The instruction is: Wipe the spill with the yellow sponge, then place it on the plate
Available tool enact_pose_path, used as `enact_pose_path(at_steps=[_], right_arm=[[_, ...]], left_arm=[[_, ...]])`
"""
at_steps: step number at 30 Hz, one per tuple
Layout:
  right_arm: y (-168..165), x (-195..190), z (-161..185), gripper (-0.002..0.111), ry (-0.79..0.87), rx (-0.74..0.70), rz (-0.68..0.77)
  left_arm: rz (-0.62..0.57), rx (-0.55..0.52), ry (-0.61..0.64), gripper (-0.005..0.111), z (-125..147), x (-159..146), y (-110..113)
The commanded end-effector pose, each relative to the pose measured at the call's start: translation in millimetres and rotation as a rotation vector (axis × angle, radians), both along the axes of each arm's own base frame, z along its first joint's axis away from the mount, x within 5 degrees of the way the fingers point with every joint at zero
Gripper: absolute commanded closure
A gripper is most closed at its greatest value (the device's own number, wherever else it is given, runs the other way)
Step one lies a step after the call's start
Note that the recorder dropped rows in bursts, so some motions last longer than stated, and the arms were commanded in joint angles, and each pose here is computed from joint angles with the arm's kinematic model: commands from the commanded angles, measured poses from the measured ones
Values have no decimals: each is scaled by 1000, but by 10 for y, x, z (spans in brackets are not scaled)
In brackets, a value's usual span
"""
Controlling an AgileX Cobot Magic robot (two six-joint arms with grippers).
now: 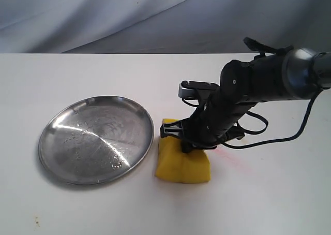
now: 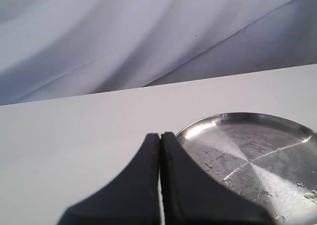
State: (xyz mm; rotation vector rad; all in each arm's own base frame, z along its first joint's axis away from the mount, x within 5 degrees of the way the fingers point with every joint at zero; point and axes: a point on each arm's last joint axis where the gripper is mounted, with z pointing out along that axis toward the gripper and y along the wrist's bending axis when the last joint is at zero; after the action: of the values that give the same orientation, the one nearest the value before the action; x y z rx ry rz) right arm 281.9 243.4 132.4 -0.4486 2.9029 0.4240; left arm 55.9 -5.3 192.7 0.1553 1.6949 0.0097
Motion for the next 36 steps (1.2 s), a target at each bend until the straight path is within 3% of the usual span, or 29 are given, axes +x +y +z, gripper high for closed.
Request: enact_pose_path(at_steps=[1, 12, 17, 29, 36], right_arm=[[-186, 137, -133, 108, -62, -140, -9], [-1120, 502, -145, 108, -13, -412, -134], [-1233, 490, -135, 108, 21, -477, -114], [-27, -214, -131, 108, 4, -352, 260], [371, -337, 39, 108, -74, -283, 335]], left_arm=[[2, -8, -13, 107, 18, -2, 1], [2, -8, -13, 107, 18, -2, 1], [2, -8, -13, 107, 18, -2, 1], [2, -8, -13, 107, 18, -2, 1], [2, -8, -13, 107, 18, -2, 1]])
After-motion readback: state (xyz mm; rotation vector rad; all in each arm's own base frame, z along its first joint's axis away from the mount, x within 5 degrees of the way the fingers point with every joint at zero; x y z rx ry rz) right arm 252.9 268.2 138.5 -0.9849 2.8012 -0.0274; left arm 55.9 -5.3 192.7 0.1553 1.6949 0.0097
